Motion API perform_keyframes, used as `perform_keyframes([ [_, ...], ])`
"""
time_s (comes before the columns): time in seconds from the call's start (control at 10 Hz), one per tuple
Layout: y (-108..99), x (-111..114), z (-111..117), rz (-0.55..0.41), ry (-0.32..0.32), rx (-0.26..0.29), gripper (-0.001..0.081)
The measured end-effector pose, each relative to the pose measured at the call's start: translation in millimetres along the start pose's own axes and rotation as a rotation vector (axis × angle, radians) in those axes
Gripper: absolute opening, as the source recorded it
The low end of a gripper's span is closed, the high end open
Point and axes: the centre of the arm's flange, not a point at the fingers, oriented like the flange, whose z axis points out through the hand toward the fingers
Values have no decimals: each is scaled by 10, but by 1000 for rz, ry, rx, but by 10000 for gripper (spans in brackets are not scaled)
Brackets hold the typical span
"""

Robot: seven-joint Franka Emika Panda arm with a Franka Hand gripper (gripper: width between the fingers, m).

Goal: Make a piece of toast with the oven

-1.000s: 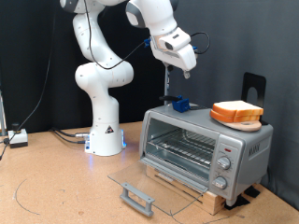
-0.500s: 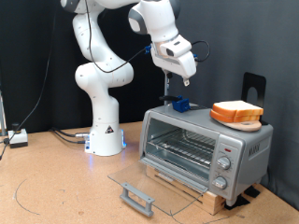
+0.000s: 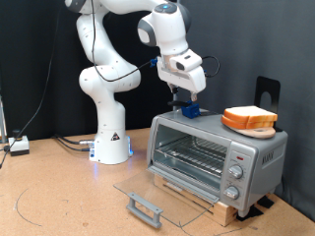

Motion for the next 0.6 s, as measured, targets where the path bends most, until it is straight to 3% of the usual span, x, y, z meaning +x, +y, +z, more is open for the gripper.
perform_keyframes([
  [0.6,96,36,281,-11,15,-15,807],
])
